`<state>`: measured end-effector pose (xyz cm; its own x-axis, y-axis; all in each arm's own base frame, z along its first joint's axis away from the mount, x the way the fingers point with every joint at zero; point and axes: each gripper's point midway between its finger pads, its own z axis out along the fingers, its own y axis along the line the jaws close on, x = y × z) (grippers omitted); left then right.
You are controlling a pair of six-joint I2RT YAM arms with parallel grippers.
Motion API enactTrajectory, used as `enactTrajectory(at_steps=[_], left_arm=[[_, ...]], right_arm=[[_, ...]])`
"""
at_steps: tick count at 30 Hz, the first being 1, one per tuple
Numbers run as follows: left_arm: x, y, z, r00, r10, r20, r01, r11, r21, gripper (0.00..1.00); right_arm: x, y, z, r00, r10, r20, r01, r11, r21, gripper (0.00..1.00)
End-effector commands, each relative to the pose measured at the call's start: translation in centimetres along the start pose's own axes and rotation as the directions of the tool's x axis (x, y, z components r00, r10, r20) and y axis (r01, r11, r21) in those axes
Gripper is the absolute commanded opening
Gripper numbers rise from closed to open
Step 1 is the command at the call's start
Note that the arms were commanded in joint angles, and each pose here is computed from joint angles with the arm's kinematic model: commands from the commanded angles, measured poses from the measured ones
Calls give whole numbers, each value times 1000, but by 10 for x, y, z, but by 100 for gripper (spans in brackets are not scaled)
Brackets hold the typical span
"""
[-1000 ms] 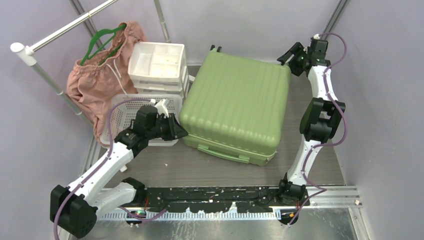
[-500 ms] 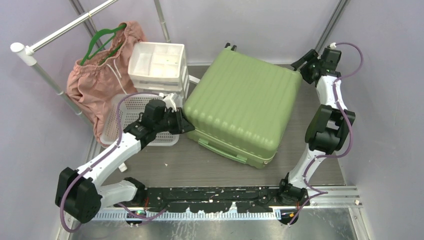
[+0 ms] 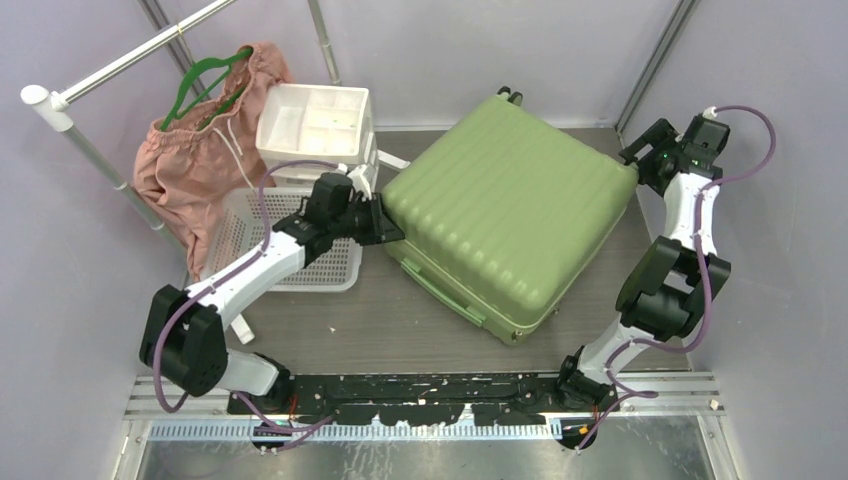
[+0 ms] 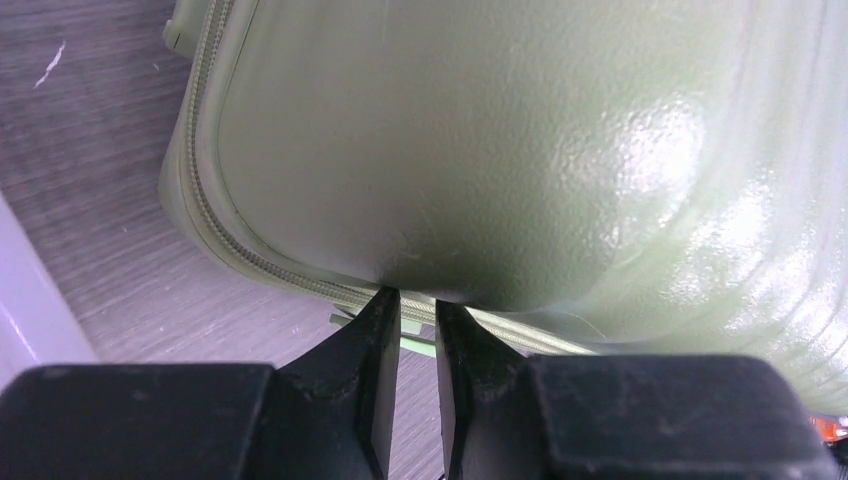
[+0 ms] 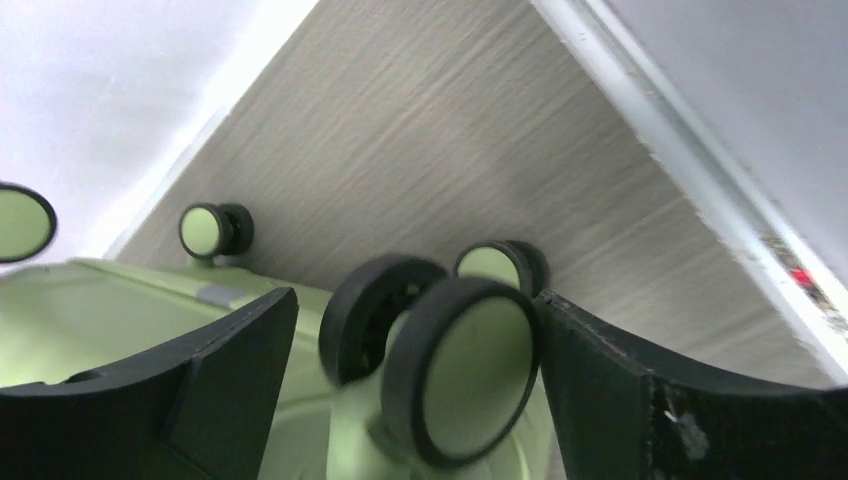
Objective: Open, take out, and arrange the luggage
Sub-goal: Adjust the luggage at the center of the board.
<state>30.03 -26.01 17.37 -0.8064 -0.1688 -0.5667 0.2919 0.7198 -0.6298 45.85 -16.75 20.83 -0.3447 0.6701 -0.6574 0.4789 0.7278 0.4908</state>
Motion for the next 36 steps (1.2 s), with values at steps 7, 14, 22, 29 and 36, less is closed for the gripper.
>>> enactTrajectory(at_steps=[7,14,22,29,36], left_arm=[[-66,-39,35,991,40,130,-54,992,113,24],[-83,-41,49,989,54,141,-69,993,98,26],[-101,-34,22,972,186,145,-186,982,-20,48],[-62,-83,-52,943,273,187,-309,931,195,63],[22,-144,-95,868,394,303,-488,791,370,66]], right_arm=[[-59,44,-120,931,-277,236,309,945,-111,100],[-33,69,-185,805,-543,238,590,773,-233,100],[55,82,-257,656,-726,206,721,523,-455,100],[132,48,-311,432,-896,100,776,313,-548,100],[163,40,-336,389,-916,100,785,272,-557,100]])
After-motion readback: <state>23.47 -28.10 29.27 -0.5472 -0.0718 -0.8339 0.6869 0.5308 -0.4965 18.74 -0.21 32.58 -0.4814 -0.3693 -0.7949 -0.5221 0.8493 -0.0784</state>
